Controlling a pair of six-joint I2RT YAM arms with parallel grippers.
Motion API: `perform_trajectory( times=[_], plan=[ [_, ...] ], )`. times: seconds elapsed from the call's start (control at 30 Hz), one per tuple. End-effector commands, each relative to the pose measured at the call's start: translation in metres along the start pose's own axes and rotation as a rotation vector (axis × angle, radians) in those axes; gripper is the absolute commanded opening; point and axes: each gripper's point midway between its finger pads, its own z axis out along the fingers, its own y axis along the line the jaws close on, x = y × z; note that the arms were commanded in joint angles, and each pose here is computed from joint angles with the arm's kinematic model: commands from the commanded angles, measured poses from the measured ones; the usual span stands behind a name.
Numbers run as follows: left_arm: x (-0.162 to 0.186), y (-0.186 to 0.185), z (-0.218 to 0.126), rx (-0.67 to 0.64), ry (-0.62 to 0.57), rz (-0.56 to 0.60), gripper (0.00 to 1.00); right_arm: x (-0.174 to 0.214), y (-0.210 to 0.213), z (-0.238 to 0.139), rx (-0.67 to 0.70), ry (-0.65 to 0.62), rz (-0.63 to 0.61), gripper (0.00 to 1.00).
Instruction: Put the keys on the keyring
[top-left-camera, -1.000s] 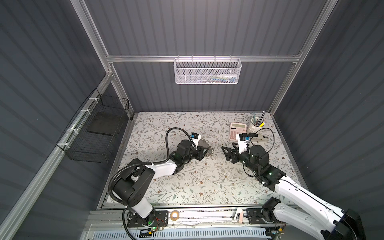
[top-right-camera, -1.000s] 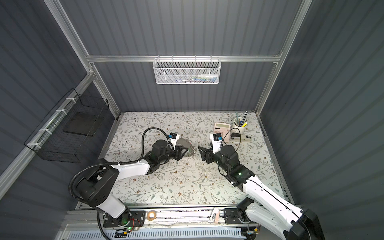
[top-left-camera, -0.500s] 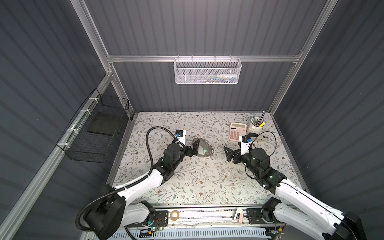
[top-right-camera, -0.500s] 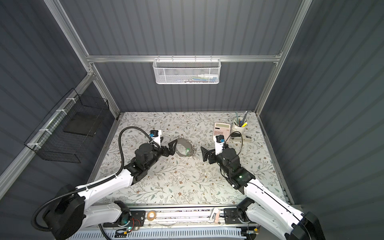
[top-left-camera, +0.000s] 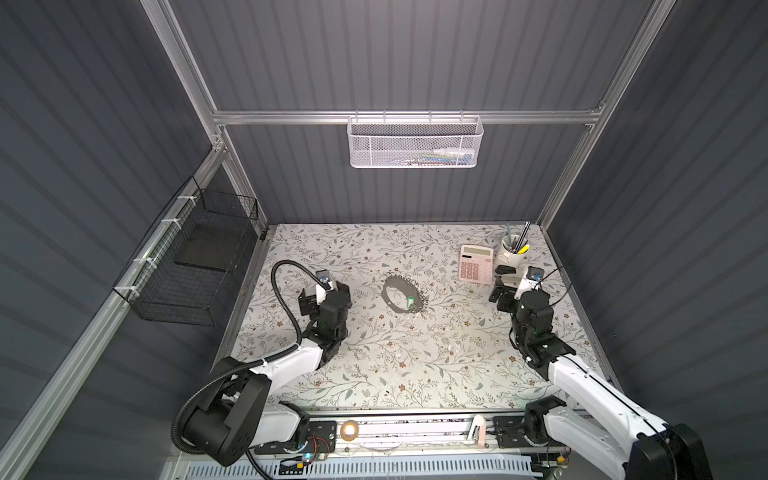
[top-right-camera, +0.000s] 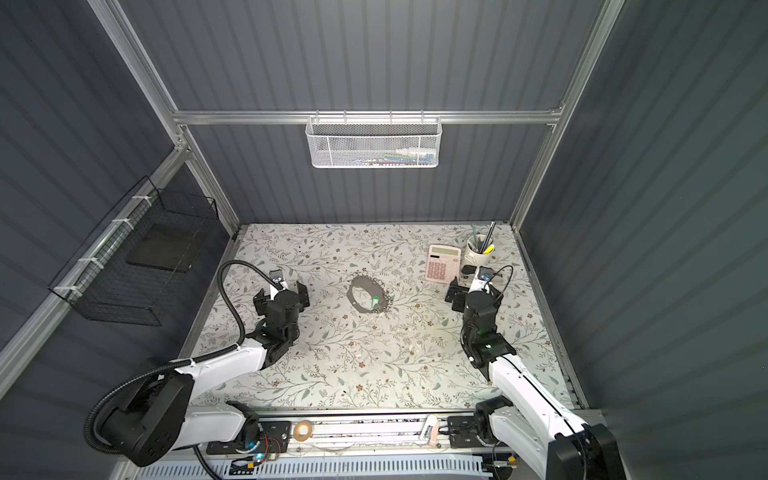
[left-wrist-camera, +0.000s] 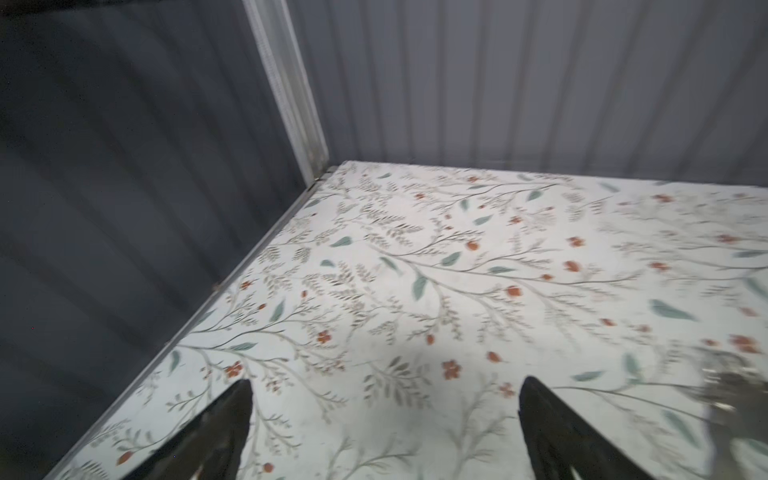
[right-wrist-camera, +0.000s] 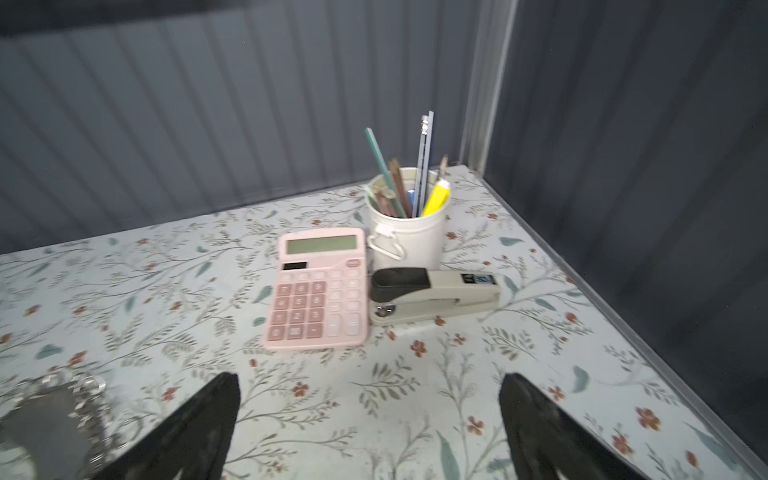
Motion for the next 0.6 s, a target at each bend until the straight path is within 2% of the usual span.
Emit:
perform_trajectory(
  times=[0.0, 0.1, 0.17, 0.23, 0.33, 0.37, 0.5, 0.57],
  plan=[
    [-0.011, 0.024, 0.011, -0.072, -0.073, -0.050, 1.00, -0.009, -0.023, 0.006, 0.091, -0.079, 0.030, 0.99],
    [-0.004, 0.032, 0.028, -0.052, -0.084, -0.057, 1.00, -0.003, -0.036, 0.014, 0.116, -0.105, 0.036, 0.99],
    [-0.005, 0.030, 0.028, -0.019, -0.089, -0.054, 1.00, 0.000, -0.040, 0.020, 0.122, -0.130, 0.002, 0.99],
    [-0.004, 0.026, 0.031, 0.016, -0.079, -0.056, 1.00, 0.014, -0.045, 0.028, 0.155, -0.081, -0.042, 0.99],
    [0.005, 0.030, 0.036, -0.032, 0.003, 0.036, 1.00, 0.028, -0.050, 0.036, 0.151, -0.089, -0.034, 0.99],
    [0.008, 0.038, 0.038, -0.079, -0.018, 0.031, 1.00, 0.026, -0.050, 0.038, 0.149, -0.092, -0.048, 0.99],
    [0.034, 0.035, 0.049, -0.089, -0.041, 0.035, 1.00, 0.031, -0.050, 0.042, 0.132, -0.110, -0.049, 0.99],
    [0.038, 0.023, 0.063, -0.073, -0.016, 0.111, 1.00, 0.031, -0.047, 0.049, 0.109, -0.136, -0.058, 0.99]
  ],
)
